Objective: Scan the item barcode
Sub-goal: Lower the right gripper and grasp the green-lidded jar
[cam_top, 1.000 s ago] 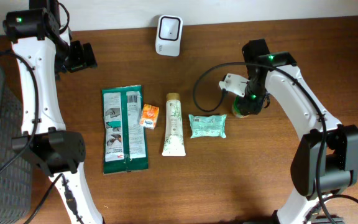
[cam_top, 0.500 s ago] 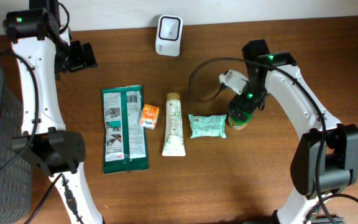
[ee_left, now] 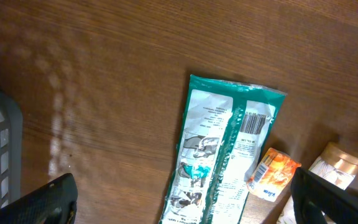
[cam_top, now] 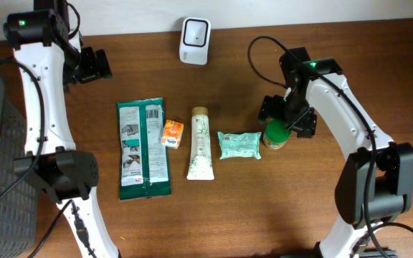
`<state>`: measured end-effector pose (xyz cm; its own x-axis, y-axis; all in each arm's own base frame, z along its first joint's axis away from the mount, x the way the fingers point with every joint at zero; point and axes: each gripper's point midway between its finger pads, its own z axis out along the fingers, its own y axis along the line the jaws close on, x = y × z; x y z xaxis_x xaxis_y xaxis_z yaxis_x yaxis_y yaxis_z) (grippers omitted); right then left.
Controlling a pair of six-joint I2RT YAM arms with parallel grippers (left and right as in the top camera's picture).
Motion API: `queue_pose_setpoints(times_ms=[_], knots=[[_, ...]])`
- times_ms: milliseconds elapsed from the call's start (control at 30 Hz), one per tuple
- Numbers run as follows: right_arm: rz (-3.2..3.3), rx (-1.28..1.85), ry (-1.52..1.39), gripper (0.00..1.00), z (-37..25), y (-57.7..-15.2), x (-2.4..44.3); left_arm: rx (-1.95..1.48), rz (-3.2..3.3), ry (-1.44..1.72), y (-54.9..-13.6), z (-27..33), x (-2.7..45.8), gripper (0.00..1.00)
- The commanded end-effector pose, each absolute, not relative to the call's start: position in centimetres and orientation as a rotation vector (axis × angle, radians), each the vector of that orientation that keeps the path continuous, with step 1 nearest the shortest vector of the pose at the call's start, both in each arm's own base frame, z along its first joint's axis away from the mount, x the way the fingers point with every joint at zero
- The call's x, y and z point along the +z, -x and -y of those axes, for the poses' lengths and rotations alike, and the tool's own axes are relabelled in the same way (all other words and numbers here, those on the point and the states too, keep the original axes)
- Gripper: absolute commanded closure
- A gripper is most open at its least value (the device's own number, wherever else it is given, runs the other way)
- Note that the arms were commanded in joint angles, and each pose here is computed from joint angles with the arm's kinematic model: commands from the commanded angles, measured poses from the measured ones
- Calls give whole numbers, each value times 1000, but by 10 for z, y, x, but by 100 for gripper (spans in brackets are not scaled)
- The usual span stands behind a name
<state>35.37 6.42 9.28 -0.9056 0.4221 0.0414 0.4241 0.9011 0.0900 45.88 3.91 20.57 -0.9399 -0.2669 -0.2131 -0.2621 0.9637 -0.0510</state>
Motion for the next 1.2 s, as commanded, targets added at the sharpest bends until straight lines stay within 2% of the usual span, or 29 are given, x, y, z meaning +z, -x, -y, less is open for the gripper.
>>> queue_pose_setpoints(times_ms=[0, 133, 267, 367, 567, 633, 733, 900, 1033, 1167], knots=[[2971, 0, 997, 0, -48, -351, 76, -48, -2873, 401, -459, -40, 213, 1], [2979, -64, 995, 9, -54, -353, 60, -48, -2873, 401, -459, -40, 213, 1], [3003, -68, 883, 27, -55, -350, 58, -48, -2873, 401, -459, -40, 213, 1], [3014, -94, 782, 28, -56, -349, 63, -48, -2873, 401, -459, -40, 213, 1], [3173, -589, 158, 28, -108, -386, 129, -48, -2873, 401, -459, -40, 213, 1], [3197, -550, 181, 27, -98, -390, 136, -48, -2873, 401, -459, -40, 213, 1], [3222, -330, 207, 18, -75, -388, 122, -48, -2873, 401, -459, -40, 213, 1], [3091, -228, 637, 9, -65, -373, 86, -48, -2874, 400, -459, -40, 213, 1], [3109, -284, 693, 10, -69, -380, 63, -48, -2873, 401, -459, -40, 213, 1], [3107, -284, 702, 18, -69, -379, 59, -48, -2874, 400, -459, -40, 213, 1]])
